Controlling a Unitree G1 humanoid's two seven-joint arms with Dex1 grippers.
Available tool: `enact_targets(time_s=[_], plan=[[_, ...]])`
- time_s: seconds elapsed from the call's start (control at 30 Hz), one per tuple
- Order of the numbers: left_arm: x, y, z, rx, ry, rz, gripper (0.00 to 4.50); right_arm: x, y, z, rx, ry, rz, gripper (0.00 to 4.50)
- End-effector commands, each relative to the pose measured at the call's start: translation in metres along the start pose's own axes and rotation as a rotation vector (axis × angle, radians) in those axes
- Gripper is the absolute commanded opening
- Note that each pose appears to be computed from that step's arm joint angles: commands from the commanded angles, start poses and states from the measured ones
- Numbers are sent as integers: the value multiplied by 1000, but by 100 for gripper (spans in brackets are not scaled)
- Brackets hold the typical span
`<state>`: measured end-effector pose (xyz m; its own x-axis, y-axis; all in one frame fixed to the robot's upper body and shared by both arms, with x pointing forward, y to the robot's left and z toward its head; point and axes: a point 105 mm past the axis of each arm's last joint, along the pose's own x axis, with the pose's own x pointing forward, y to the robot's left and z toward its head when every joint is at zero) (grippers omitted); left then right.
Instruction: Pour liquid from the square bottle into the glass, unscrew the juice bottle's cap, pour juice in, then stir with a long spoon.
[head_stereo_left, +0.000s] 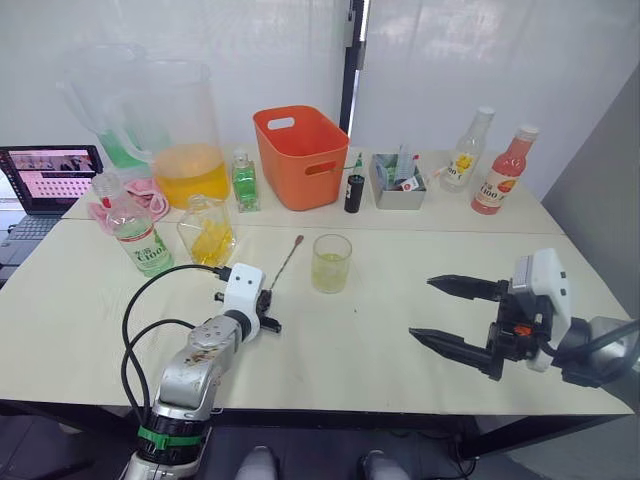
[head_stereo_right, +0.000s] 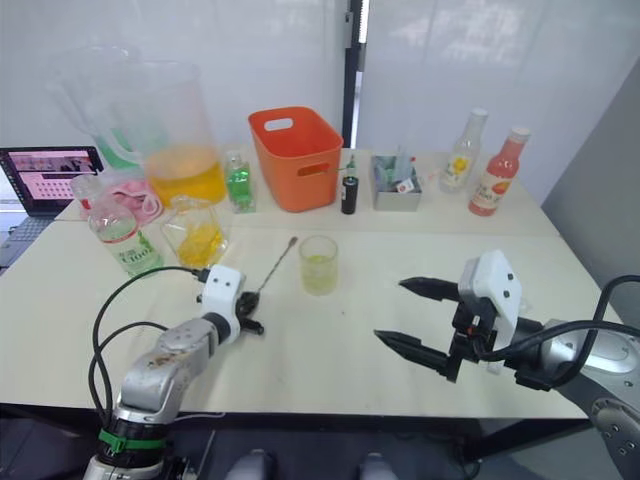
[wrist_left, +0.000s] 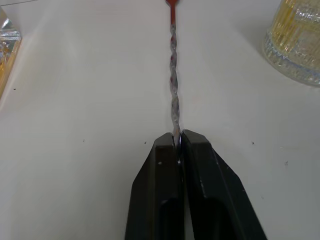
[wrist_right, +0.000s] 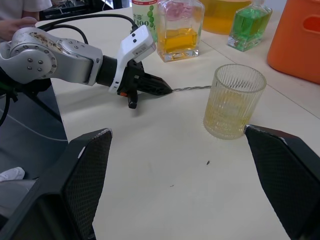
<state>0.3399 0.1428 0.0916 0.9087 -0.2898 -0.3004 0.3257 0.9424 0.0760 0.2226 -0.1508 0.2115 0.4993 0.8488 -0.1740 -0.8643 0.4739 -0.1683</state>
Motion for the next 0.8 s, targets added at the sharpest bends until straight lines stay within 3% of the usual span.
enact_targets(time_s=[0.03, 0.27, 0.47, 0.8], plan=[[-11, -4, 2, 19, -28, -80, 2, 2, 2, 5, -45, -12, 15, 450], [-42, 26, 14, 128, -138, -133, 2, 8, 3, 1, -40, -22, 44, 450], [-73, 61, 0, 278, -84, -280, 2, 15, 5, 0, -45, -33, 79, 450], [-75, 90, -25, 353, 24, -394, 2, 22, 13, 3, -46, -49, 110, 450]])
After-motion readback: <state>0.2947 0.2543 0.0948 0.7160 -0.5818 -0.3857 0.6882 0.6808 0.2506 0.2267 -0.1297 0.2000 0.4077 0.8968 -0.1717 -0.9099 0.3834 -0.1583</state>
